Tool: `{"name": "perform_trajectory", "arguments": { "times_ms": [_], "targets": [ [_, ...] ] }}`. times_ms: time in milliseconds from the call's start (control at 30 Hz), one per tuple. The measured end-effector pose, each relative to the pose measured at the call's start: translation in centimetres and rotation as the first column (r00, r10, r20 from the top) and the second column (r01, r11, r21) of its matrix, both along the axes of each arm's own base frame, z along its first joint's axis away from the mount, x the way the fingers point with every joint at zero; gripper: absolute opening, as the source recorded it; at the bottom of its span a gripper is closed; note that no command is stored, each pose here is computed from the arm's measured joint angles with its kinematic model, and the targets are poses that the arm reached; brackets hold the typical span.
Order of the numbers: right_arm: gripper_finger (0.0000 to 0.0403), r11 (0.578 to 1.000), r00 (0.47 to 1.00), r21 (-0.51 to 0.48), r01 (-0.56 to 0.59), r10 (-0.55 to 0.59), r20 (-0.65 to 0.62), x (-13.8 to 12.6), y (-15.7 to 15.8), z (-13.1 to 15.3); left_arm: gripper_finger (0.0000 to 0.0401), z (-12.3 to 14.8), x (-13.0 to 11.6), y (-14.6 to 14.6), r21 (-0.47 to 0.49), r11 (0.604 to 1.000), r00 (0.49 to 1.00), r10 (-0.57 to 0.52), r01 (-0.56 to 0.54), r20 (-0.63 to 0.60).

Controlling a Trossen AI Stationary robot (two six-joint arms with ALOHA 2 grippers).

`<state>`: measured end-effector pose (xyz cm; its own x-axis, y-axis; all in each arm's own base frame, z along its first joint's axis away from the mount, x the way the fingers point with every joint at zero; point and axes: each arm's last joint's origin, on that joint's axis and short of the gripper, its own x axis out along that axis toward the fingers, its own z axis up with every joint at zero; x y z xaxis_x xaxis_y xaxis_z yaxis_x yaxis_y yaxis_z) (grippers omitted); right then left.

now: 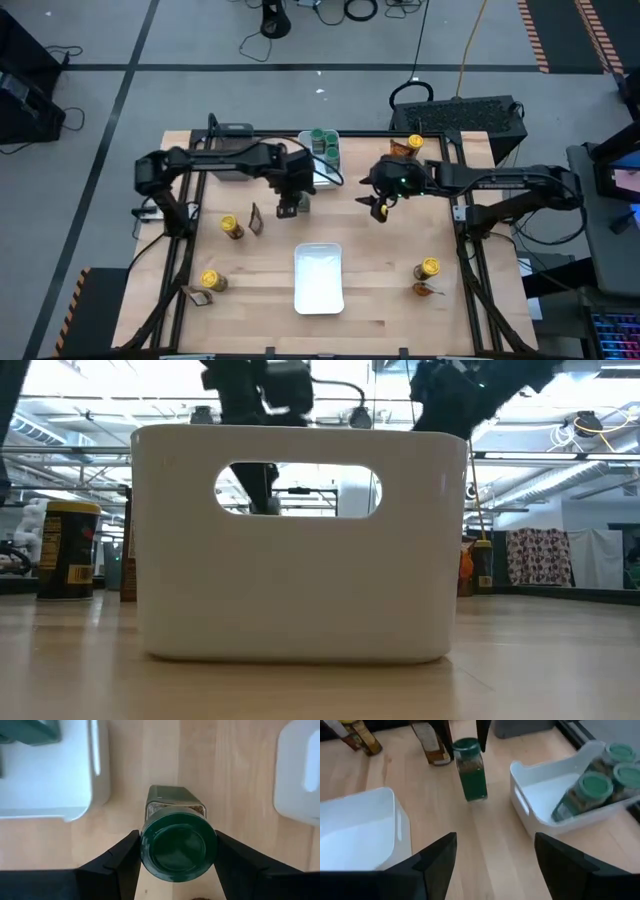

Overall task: Sort spices by type
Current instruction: Put the green spice bottle into the top white bin

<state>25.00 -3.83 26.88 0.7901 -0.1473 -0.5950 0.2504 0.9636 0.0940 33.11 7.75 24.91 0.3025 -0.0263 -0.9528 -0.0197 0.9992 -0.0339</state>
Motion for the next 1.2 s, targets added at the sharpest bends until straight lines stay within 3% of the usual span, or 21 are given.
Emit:
{"name": "perform_trajectory", "arguments": {
  "times_ms": [267, 467, 600, 900, 1067, 1200],
  "targets": [
    [0.0249, 1.000, 1.000, -0.023, -0.018, 0.018, -0.014, -0.2, 0.0, -0.6, 0.0215, -1.9, 2.2, 0.4, -0.029, 1.000, 0.999, -0.012, 0.010, -0.051],
    [0.0249, 0.998, 0.999, -0.044, -0.034, 0.033, -0.018, -0.2, 0.0, -0.6, 0.0289, -1.9, 2.3, 0.2, -0.049, 0.997, 0.997, -0.068, 0.065, -0.047],
    [0.0249, 0.997, 0.999, -0.062, -0.046, 0.045, -0.009, -0.1, 0.0, -0.5, 0.0315, -1.1, 2.5, 0.3, -0.045, 0.997, 0.998, -0.062, 0.061, -0.031],
    [0.0249, 0.995, 0.998, -0.083, -0.055, 0.057, 0.014, 0.1, 0.0, -0.3, 0.0321, 1.4, 2.9, 0.4, -0.030, 0.997, 0.997, -0.077, 0.077, -0.001],
    [0.0249, 0.996, 0.998, -0.079, -0.052, 0.054, 0.013, 0.1, 0.0, -0.3, 0.0322, 3.4, 2.0, 0.5, 0.078, 0.995, 0.998, -0.051, 0.055, -0.045],
    [0.0249, 0.996, 0.999, -0.077, -0.052, 0.053, 0.013, 0.1, 0.0, -0.3, 0.0322, 5.0, 0.6, 0.6, 0.107, 0.994, 0.999, -0.032, 0.036, -0.043]
  ]
}}
